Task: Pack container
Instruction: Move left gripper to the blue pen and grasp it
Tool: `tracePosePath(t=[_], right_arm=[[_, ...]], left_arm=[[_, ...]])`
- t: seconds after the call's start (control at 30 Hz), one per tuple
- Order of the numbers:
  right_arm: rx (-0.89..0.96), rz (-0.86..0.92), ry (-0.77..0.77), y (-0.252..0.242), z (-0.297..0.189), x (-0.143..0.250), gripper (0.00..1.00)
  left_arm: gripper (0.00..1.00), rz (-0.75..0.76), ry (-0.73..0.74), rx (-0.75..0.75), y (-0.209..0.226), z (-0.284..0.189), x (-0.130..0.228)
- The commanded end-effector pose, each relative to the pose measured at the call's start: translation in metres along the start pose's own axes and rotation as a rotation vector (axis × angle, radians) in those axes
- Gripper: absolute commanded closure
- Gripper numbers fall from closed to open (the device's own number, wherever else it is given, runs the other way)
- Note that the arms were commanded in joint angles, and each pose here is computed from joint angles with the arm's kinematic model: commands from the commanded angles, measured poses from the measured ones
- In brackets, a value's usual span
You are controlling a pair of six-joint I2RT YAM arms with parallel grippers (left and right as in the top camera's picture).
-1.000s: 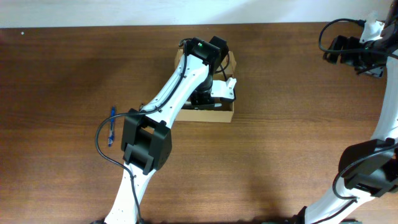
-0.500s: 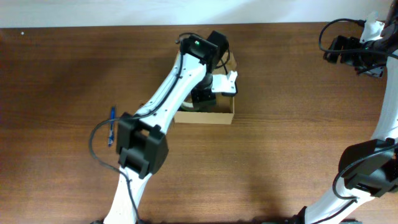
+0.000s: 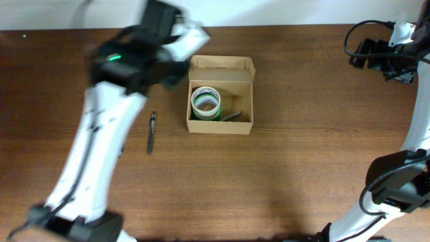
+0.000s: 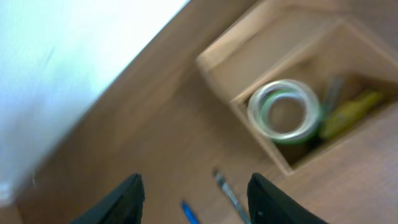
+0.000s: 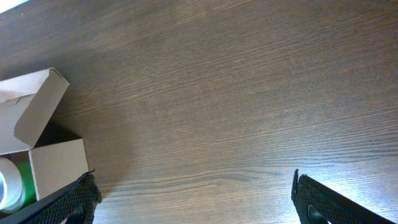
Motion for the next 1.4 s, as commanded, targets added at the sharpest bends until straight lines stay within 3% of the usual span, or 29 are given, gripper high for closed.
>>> tracePosePath(t=[0.0, 0.2, 0.33, 0.77, 1.07, 1.23, 1.37], right_arm=[[0.006, 0.008, 0.008, -0.001, 0.002, 0.0, 0.01], [0.006, 0.008, 0.008, -0.001, 0.002, 0.0, 0.01], [0.006, 0.008, 0.008, -0.001, 0.002, 0.0, 0.01], [0.006, 0.008, 0.008, -0.001, 0.002, 0.0, 0.01], [0.006, 0.008, 0.007, -0.001, 0.002, 0.0, 0.01], [0.006, 0.008, 0.008, -0.001, 0.002, 0.0, 0.01], [0.006, 0.008, 0.007, -0.001, 0.002, 0.0, 0.01]], left_arm=[[0.47, -0.316, 0.169, -0.034, 0.018, 0.037, 0.059], [0.46, -0.575, 0.328, 0.016, 0.027, 0.086, 0.146], [0.46, -0.635, 0.434, 0.063, 0.02, 0.114, 0.184], [0.46, -0.629, 0.63, 0.148, 0.006, 0.184, 0.228], [0.46, -0.706, 0.684, 0.181, 0.011, 0.208, 0.258], [0.59, -0.682, 0.669, 0.184, 0.013, 0.21, 0.258], [0.62, -0.678, 0.664, 0.182, 0.013, 0.213, 0.259]])
Point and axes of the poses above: each gripper's point midway between its finger pads, its own z axis out along the fingers, its own y axis along the line the jaws close on, x = y × z, the point moved 9 cm from there along -z, back along the fingers, and after that the axes turned 4 degrees about z, right-handed, at the moved point
